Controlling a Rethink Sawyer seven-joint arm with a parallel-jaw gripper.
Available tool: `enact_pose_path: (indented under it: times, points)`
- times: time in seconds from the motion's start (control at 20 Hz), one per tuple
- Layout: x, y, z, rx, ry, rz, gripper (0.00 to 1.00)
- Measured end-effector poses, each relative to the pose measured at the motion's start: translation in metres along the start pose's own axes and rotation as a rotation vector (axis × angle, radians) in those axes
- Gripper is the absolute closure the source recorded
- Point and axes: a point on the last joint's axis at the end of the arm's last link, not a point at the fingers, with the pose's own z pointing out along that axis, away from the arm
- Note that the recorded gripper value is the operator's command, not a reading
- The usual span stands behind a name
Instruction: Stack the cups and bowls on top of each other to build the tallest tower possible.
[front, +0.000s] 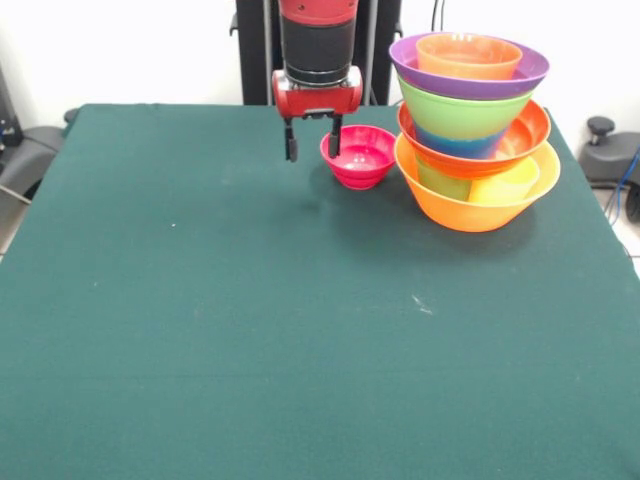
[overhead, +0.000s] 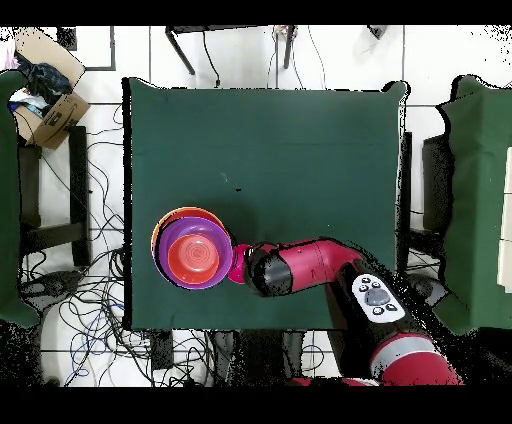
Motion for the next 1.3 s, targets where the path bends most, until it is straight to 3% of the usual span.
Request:
enact_pose_path:
  times: [0.75, 1.3]
  points:
    - [-0.004, -0.001, -0.007, 0.010, -0.015, -0.004, 0.00]
    - [-0.007, 0.023, -0.003, -0.003, -0.038, -0.047, 0.00]
